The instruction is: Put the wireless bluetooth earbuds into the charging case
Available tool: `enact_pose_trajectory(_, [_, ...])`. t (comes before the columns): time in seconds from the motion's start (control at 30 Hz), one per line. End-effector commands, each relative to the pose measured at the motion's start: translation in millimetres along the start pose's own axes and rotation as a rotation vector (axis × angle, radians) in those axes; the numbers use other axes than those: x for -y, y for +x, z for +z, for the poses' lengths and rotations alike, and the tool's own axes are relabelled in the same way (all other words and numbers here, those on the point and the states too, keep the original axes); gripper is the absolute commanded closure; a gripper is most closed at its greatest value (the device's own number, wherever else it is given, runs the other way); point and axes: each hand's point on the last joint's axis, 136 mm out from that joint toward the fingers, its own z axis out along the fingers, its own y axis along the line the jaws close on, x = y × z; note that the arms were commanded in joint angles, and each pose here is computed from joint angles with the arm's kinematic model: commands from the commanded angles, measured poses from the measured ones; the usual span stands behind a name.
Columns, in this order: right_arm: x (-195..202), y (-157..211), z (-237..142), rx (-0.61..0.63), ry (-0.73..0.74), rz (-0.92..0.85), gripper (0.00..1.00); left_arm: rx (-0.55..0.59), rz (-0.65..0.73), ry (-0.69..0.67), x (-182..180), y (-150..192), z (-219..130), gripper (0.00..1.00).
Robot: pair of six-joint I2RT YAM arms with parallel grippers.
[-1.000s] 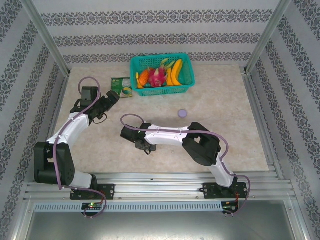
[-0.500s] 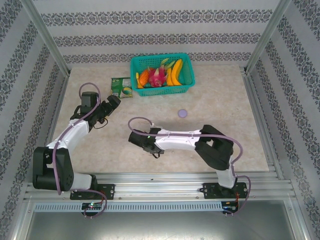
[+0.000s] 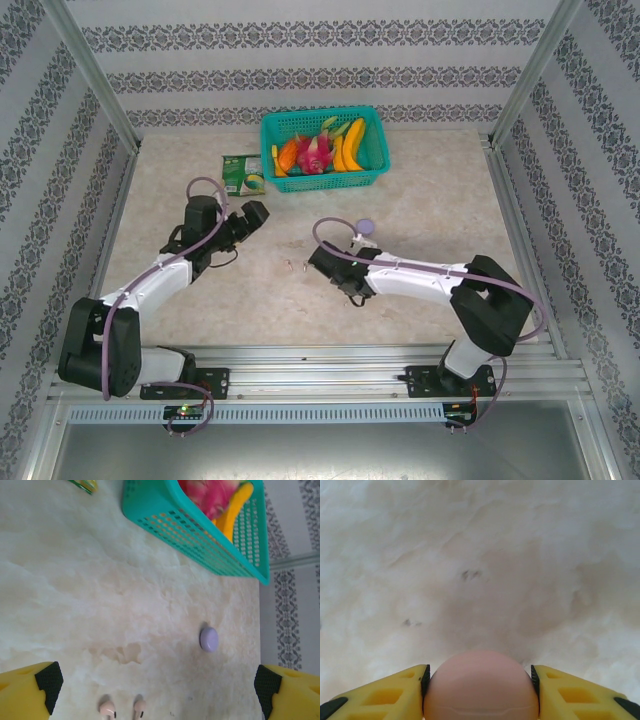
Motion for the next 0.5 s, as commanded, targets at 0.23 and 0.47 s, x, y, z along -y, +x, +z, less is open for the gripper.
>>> enact_pose_trajectory(0.23, [30.6,-22.1,27.6,-0.015,0.047,-0.034,0.54,0.037,0.141,0.082,39.2,22.9,12.8,0.00])
enact_pose_trajectory(0.47, [37.7,-11.0,50.6,-0.049,0.098,-0.078,0.52,0.046,0.155,0.080,39.3,31.8,15.6,0.00])
